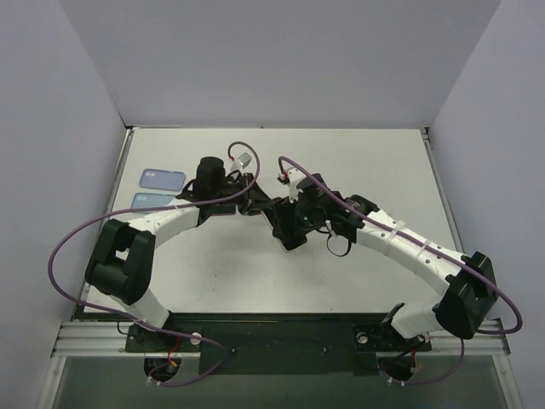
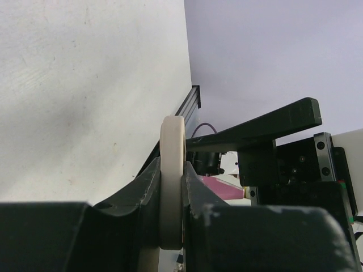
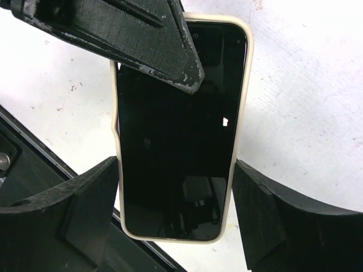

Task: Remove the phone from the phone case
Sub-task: Adjust the phone.

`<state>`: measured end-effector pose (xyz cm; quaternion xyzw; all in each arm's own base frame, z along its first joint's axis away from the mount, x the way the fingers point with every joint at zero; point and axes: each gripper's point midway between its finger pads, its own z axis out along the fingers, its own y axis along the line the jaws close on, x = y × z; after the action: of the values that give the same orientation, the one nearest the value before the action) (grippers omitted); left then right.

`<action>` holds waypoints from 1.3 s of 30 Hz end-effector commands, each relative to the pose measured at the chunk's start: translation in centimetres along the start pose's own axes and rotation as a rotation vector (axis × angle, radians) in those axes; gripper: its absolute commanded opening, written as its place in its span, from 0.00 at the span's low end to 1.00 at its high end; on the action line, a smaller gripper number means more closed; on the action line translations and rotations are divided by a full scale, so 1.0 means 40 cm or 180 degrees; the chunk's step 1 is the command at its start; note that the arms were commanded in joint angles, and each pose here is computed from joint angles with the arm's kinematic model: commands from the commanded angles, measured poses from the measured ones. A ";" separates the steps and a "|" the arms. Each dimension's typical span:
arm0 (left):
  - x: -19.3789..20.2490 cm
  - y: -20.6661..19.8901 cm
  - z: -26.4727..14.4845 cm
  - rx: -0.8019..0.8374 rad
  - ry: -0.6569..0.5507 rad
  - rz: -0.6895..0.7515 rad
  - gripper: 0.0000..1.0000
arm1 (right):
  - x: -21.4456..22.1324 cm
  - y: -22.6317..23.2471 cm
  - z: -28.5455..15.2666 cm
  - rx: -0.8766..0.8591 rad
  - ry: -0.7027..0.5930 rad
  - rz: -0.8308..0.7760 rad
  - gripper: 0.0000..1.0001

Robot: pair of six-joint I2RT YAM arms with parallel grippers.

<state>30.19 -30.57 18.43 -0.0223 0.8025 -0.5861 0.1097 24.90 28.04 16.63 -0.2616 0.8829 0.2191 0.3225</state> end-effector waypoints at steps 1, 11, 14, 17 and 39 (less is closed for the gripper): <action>0.001 -0.048 0.009 0.0296 -0.0053 0.0293 0.05 | -0.083 -0.017 -0.045 0.0224 -0.0337 -0.0043 0.30; 0.009 -0.168 -0.034 0.0647 -0.0207 0.0850 0.00 | -0.035 -0.051 -0.055 -0.0601 -0.0456 0.0959 0.88; 0.030 -0.214 -0.047 0.0809 -0.0207 0.1081 0.00 | -0.002 -0.041 -0.046 -0.0917 -0.0334 0.1250 0.88; 0.052 -0.235 -0.046 0.0927 -0.0128 0.1152 0.00 | -0.003 0.008 -0.049 -0.1335 -0.0348 0.1229 0.81; 0.150 -0.333 -0.055 0.1611 0.0303 0.1233 0.38 | -0.165 0.138 -0.178 -0.2677 -0.1147 0.1264 0.00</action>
<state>24.15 -33.25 28.59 0.1418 0.6573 -0.7197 0.1728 20.86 30.08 23.90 -0.1497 0.7153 0.6462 0.2198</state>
